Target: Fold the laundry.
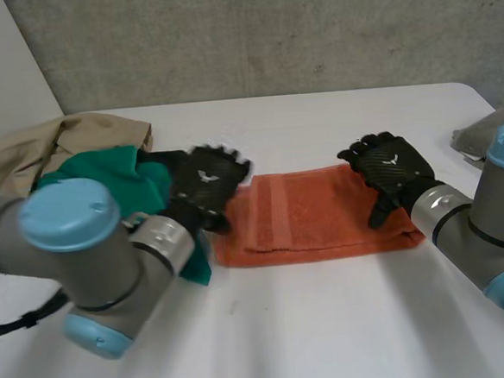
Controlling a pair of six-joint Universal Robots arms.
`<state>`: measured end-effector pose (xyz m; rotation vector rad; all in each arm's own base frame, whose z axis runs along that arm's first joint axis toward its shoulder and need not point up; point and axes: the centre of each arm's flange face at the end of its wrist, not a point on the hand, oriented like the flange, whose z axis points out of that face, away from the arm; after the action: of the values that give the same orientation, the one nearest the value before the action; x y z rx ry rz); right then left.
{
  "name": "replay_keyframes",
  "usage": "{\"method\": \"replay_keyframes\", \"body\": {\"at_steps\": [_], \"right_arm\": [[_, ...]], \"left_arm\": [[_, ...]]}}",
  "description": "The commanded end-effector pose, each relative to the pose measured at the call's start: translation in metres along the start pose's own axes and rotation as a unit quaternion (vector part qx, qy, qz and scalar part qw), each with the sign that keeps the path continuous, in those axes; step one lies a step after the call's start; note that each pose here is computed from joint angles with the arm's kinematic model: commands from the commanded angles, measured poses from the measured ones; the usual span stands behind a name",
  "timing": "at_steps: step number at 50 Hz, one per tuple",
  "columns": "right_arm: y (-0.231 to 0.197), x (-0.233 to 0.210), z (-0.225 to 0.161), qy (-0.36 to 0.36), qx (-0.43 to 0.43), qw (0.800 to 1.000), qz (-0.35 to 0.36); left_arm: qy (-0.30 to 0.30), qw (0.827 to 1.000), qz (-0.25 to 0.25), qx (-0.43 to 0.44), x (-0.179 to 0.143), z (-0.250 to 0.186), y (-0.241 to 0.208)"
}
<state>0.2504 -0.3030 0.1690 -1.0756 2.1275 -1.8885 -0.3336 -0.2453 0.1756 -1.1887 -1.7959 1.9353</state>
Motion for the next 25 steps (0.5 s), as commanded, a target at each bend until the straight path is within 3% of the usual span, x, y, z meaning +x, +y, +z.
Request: {"method": "replay_keyframes", "body": {"at_steps": [1, 17, 25], "right_arm": [[0.01, 0.008, -0.002, 0.011, -0.022, 0.999, 0.043], [0.018, 0.017, -0.002, 0.025, -0.03, 0.998, 0.047], [0.013, 0.019, -0.007, 0.026, -0.039, 0.998, 0.051]], "left_arm": [[0.058, 0.998, -0.012, -0.019, 0.031, 0.026, 0.015], [0.061, 0.994, -0.018, -0.087, 0.031, 0.045, 0.042], [0.002, 0.993, 0.041, -0.112, 0.02, 0.035, 0.036]]}}
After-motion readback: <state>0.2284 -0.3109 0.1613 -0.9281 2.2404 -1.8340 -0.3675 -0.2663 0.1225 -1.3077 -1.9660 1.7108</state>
